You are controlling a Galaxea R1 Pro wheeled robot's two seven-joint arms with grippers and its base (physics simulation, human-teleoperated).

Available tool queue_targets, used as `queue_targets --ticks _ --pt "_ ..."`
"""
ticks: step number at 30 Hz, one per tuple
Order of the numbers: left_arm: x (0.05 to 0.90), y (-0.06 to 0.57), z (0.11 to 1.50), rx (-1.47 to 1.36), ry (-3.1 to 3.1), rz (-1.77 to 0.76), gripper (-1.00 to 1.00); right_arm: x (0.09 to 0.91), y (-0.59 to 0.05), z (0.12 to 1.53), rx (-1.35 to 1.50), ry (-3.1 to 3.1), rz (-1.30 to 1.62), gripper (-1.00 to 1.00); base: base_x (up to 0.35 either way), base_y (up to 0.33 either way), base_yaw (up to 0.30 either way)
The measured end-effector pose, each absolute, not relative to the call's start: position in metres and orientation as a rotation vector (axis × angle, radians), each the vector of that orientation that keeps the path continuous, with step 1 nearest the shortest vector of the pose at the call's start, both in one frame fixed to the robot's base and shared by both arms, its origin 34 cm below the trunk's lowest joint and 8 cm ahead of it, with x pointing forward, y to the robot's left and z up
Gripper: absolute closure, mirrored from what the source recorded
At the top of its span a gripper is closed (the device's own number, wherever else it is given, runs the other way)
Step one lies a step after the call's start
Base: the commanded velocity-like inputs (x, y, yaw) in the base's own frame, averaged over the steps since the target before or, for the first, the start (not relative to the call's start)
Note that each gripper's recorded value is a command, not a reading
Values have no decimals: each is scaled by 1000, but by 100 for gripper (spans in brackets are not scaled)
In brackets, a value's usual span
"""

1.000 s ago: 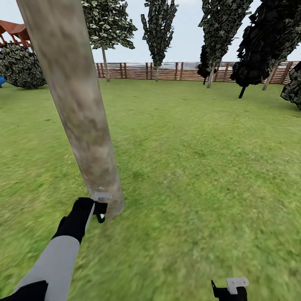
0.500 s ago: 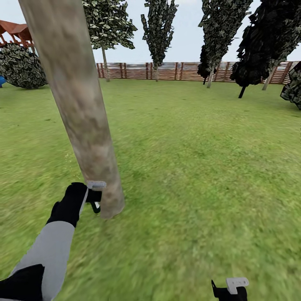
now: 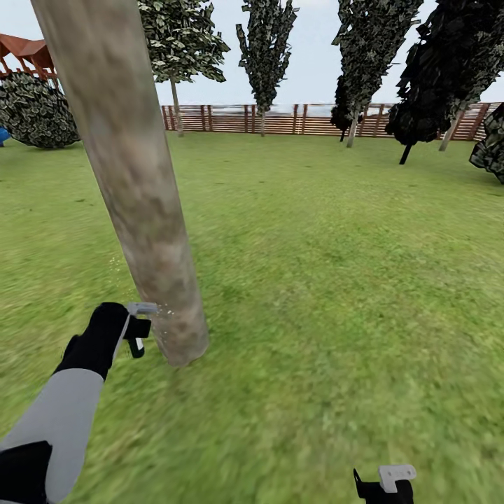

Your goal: In the garden, pick up the pesticide atomizer on the floor and spray pesticide onto both trees until each tree trunk is fully covered.

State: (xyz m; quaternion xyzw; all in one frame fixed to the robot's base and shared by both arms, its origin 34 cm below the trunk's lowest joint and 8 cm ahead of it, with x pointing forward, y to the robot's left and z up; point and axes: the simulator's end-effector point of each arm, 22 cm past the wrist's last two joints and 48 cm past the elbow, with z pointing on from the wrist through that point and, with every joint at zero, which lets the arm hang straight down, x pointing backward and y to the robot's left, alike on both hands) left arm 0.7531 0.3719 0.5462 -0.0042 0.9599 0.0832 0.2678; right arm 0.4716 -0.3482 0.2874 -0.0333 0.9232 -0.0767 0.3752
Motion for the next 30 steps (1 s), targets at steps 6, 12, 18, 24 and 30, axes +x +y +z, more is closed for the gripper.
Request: queue_targets --ticks 6,12,18,24,30 --pt "755 366 548 18 2588 236 100 472 -349 287 -86 2363 -198 -100 70 -204 0" --pt "761 365 557 10 2565 232 100 472 -349 288 -86 2363 -198 -100 16 -272 0" --pt "761 366 559 1 2559 231 100 472 -349 287 -86 2363 -198 -100 0 -276 0" --pt "758 367 555 0 2568 236 100 472 -350 288 -84 2363 -199 -100 0 -276 0" --pt "755 368 551 1 2580 242 100 472 -350 288 -83 2363 -199 -100 27 -276 46"
